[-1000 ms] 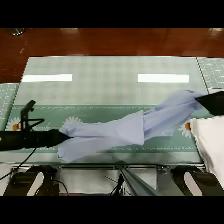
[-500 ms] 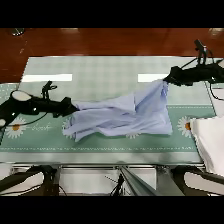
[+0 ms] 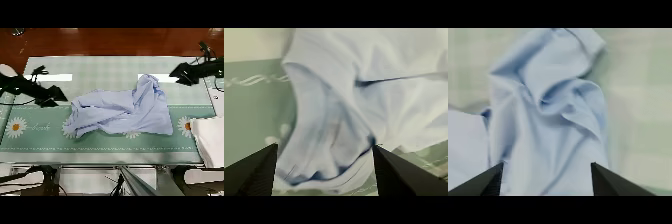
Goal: Fold the shirts.
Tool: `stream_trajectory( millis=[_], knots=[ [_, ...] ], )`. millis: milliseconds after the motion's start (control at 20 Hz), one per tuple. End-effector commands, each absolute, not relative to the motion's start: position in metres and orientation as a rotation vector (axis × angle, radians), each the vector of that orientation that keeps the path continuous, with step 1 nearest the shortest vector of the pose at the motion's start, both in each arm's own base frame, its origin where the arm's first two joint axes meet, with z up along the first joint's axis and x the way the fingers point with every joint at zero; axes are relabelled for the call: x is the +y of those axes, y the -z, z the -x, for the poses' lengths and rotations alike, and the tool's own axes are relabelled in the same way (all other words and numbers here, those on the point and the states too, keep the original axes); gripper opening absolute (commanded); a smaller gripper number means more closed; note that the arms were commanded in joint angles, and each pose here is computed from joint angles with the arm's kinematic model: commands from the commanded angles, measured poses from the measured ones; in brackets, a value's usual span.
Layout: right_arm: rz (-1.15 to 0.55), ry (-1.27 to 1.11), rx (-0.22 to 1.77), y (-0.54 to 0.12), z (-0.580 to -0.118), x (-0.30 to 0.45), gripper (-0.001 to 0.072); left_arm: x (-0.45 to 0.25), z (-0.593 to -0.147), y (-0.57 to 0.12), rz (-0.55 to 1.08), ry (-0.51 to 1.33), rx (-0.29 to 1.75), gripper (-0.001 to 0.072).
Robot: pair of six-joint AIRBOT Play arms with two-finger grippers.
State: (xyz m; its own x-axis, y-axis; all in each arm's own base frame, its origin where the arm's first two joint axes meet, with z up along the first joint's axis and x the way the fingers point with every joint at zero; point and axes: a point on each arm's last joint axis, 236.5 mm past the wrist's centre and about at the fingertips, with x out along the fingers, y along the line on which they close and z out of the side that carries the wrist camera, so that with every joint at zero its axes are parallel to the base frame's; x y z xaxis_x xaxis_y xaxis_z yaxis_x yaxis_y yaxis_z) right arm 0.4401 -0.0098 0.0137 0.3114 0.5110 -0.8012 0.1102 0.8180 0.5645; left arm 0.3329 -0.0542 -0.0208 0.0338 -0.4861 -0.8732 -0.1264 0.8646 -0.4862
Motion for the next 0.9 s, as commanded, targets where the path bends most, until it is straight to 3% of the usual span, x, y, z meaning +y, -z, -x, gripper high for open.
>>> stream_trajectory(
  millis=[0, 150, 450, 800, 850],
  knots=[
    [-0.691, -0.166, 1.297, 0.011, -0.378, -0.055, 0.0629, -0.026, -0.288, 0.027, 0.544, 0.137, 1.52, 0.0704],
    [-0.804, -0.121, 1.214, 0.041, -0.335, -0.034, 0.0621, -0.085, -0.235, 0.052, 0.653, 0.257, 1.475, 0.0704],
    [-0.892, -0.123, 1.203, 0.058, -0.305, -0.004, 0.062, -0.139, -0.201, 0.085, 0.639, 0.336, 1.418, 0.0704],
    [-0.909, -0.143, 1.211, 0.055, -0.303, 0.001, 0.0621, -0.184, -0.243, 0.088, 0.633, 0.31, 1.214, 0.069],
    [-0.905, -0.144, 1.22, 0.056, -0.301, 0.001, 0.0621, -0.19, -0.24, 0.092, 0.617, 0.319, 1.221, 0.048]
  ],
)
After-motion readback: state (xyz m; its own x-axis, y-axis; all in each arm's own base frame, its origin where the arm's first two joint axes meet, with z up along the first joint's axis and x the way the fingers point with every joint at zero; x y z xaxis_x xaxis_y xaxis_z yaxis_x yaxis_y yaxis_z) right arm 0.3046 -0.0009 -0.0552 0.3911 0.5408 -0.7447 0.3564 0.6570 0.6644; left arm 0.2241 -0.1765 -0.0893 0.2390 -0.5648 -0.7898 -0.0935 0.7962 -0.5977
